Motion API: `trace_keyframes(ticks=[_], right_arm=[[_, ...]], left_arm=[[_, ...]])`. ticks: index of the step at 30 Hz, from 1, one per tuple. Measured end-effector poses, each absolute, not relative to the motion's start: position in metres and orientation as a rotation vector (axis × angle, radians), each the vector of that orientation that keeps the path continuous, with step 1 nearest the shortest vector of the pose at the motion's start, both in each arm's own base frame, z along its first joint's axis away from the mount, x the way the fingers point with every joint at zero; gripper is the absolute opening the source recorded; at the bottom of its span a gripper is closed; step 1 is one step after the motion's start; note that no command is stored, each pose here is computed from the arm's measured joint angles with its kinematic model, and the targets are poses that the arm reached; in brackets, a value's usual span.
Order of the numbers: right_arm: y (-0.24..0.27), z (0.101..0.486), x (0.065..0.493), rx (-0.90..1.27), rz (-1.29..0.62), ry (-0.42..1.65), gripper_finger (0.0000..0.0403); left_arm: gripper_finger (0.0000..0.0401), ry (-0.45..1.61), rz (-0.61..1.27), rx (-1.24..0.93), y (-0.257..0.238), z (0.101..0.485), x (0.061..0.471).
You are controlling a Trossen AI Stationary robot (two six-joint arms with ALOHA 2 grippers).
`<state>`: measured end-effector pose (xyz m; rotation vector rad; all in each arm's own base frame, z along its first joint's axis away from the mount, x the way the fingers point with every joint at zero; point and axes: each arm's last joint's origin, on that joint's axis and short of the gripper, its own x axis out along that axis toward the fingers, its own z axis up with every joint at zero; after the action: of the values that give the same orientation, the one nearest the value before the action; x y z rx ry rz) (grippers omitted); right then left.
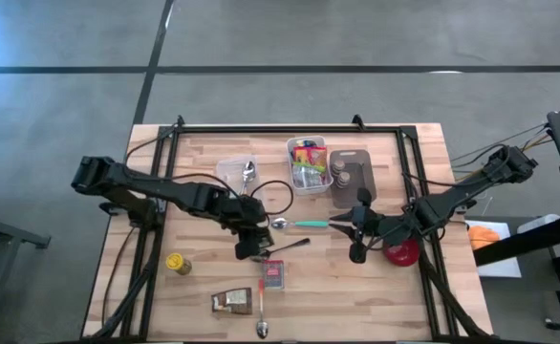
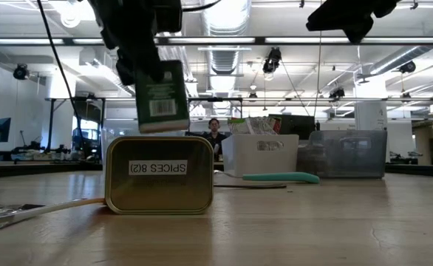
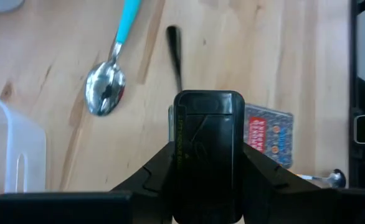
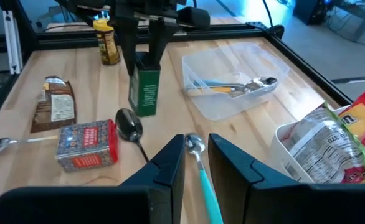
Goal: Pick & Place Food Item
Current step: Put the green seasoning can into the black bin
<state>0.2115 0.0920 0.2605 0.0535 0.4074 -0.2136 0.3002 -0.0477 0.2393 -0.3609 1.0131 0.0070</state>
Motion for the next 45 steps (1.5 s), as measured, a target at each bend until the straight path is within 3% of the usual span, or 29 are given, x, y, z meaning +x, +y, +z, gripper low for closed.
trace_keyframes(ticks=[16,29,32,36,40,45], right_arm=[[0.097,0.287,0.220,0.244,-0.162,0.143,0.0067],[0.099,0.230,0.276,0.265,-0.143,0.238,0.0071],[0.089,0.222,0.294,0.289,-0.066,0.290,0.0092],[0.072,0.217,0.318,0.371,0.065,0.356,0.0149],[0.062,0.221,0.334,0.381,0.062,0.341,0.0200],[0.070,0.222,0.349,0.319,0.090,0.335,0.0225]], left_arm=[[0.0117,0.975,-0.065,-0.311,-0.050,0.265,0.307],[0.0117,0.979,-0.092,-0.322,-0.052,0.266,0.307],[0.0117,0.971,-0.097,-0.321,-0.053,0.268,0.307],[0.0117,0.990,-0.102,-0.319,-0.055,0.272,0.306],[0.0117,1.006,-0.098,-0.317,-0.055,0.273,0.305],[0.0117,0.997,-0.089,-0.312,-0.055,0.273,0.306]])
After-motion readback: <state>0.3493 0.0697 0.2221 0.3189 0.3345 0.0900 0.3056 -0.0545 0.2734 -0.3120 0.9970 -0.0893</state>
